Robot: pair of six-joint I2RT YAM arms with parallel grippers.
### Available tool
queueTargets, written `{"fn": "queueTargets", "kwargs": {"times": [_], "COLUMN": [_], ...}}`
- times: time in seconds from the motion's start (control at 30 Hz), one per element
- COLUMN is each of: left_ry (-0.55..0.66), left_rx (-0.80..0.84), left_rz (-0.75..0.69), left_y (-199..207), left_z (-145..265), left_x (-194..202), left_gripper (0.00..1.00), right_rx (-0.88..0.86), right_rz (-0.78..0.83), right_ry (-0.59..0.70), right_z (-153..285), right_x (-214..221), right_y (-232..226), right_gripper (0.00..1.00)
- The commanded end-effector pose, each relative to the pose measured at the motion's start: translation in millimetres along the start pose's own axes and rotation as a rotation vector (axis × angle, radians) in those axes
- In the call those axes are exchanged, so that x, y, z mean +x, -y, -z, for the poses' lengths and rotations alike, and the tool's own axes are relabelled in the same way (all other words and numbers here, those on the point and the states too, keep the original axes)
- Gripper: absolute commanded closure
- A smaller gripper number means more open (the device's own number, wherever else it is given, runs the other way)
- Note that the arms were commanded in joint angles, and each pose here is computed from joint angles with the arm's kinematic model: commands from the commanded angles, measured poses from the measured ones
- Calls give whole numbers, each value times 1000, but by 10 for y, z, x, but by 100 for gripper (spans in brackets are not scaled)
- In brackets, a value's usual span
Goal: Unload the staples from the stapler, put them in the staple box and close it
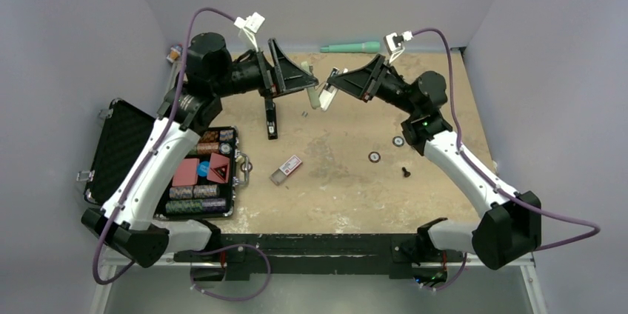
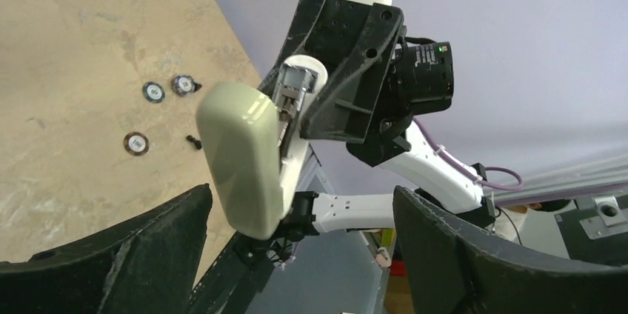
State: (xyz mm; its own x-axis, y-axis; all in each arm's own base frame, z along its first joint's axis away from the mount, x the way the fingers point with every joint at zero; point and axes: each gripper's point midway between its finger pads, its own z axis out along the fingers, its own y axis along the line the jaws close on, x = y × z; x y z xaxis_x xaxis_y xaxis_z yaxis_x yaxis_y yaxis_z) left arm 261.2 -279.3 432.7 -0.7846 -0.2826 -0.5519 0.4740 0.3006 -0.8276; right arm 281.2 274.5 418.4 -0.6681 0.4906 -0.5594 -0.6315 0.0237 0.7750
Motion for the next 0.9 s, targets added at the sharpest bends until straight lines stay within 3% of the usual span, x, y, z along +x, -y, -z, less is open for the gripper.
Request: {"fn": "queueTargets", "kwargs": {"times": [0.0, 0.13, 0.27, 0.3, 0.43, 0.5, 0.87], "left_ry": [31, 42, 25, 21, -19, -28, -114], "left_rx": [-146, -286, -351, -344, -298, -275, -300], "left_rz": [-100, -154, -163, -163, -131, -122, -86], "left_y": [-171, -395, -551, -558, -579, -591, -1038], "left_z": [272, 430, 441, 407, 188, 83, -437], "left_x": [93, 133, 147, 137, 82, 36, -112], "left_gripper": [3, 0, 7, 12, 50, 62, 66], "right_rx": [99, 237, 362, 392, 472, 465, 510], "right_rz": [97, 108, 104, 98, 65, 40, -46], "right_ry": [-30, -70, -121, -135, -197, -206, -292], "right_z": [23, 73, 140, 148, 230, 241, 190], "right_x": [-20, 40, 123, 147, 297, 365, 564], "right_y": [46, 342, 644, 737, 1007, 1064, 1547], "right_gripper": [100, 100, 100, 100, 100, 100, 100]}}
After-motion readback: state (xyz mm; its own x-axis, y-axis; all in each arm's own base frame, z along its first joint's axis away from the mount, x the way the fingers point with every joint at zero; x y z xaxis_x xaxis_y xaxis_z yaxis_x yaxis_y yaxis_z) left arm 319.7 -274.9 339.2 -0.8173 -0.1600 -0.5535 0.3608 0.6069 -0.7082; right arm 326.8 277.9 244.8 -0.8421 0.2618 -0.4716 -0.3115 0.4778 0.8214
